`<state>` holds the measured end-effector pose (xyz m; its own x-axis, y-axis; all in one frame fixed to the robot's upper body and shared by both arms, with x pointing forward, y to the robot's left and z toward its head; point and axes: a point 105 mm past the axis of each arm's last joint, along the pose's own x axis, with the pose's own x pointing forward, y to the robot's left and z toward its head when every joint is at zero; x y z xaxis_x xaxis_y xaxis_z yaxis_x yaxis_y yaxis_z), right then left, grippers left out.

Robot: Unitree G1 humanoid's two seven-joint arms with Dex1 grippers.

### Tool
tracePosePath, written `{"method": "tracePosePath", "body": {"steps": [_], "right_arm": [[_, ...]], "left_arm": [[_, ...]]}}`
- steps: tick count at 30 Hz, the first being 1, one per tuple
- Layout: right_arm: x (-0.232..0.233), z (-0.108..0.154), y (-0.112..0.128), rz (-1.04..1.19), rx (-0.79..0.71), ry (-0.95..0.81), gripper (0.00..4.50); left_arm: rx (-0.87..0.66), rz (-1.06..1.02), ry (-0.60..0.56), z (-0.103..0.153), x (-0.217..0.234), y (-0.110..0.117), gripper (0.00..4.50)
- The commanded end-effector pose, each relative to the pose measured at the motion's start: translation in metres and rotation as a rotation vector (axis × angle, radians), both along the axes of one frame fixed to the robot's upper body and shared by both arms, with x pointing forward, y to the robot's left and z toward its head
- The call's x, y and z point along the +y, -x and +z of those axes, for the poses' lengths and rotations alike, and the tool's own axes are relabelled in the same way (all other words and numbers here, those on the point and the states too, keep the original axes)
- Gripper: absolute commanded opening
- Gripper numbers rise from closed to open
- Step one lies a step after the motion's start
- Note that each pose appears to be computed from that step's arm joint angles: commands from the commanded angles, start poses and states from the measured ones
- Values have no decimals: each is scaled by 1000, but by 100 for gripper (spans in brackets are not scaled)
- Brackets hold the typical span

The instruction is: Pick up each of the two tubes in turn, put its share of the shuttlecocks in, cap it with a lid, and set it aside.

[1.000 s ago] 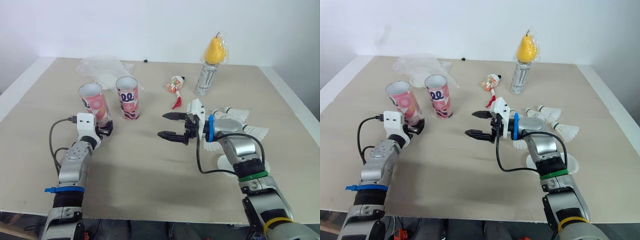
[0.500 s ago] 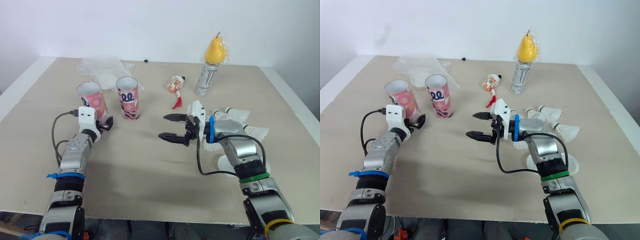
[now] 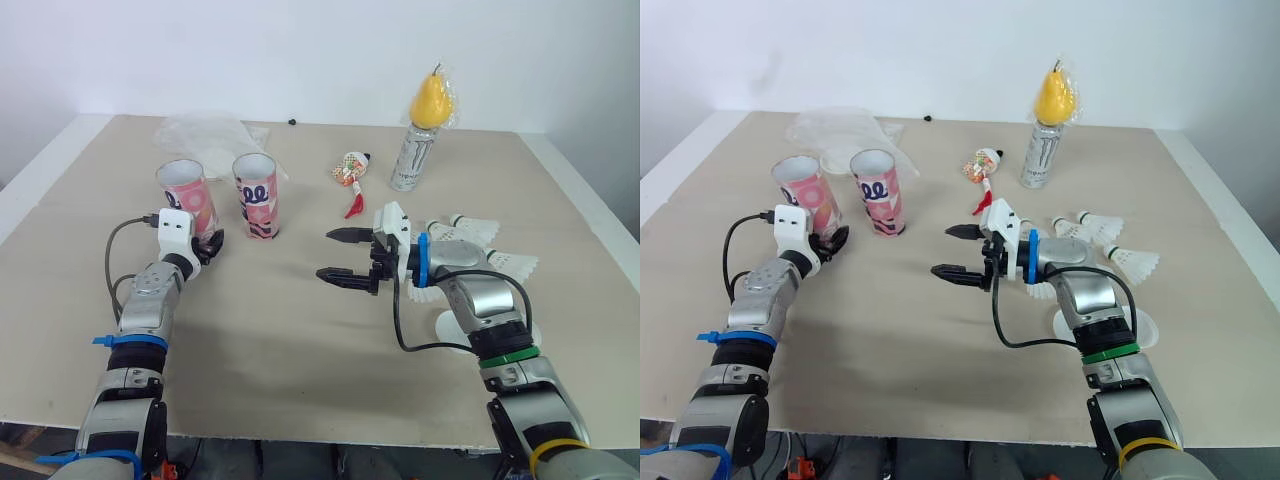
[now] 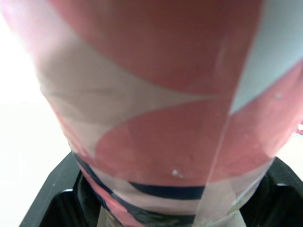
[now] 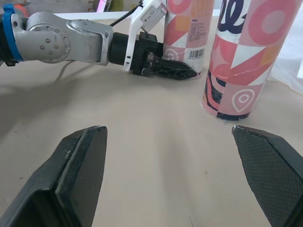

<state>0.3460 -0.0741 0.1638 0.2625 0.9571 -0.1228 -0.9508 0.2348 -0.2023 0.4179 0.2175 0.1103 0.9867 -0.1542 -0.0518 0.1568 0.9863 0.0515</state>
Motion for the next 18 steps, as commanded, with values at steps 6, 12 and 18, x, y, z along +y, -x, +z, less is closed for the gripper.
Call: {"method": "tracePosePath", "body": {"steps": [6, 12, 18], "right_arm": [[4, 17, 7, -8, -33, -100, 450], [6, 25, 20, -21, -45, -174, 450], [-12, 37, 46, -184, -62, -231, 450]], "left_arm": [[-70, 2, -51, 14, 13, 9, 308], [-113, -91, -121, 24, 3, 21, 308], [-164, -343, -269, 43, -23, 46, 308]]}}
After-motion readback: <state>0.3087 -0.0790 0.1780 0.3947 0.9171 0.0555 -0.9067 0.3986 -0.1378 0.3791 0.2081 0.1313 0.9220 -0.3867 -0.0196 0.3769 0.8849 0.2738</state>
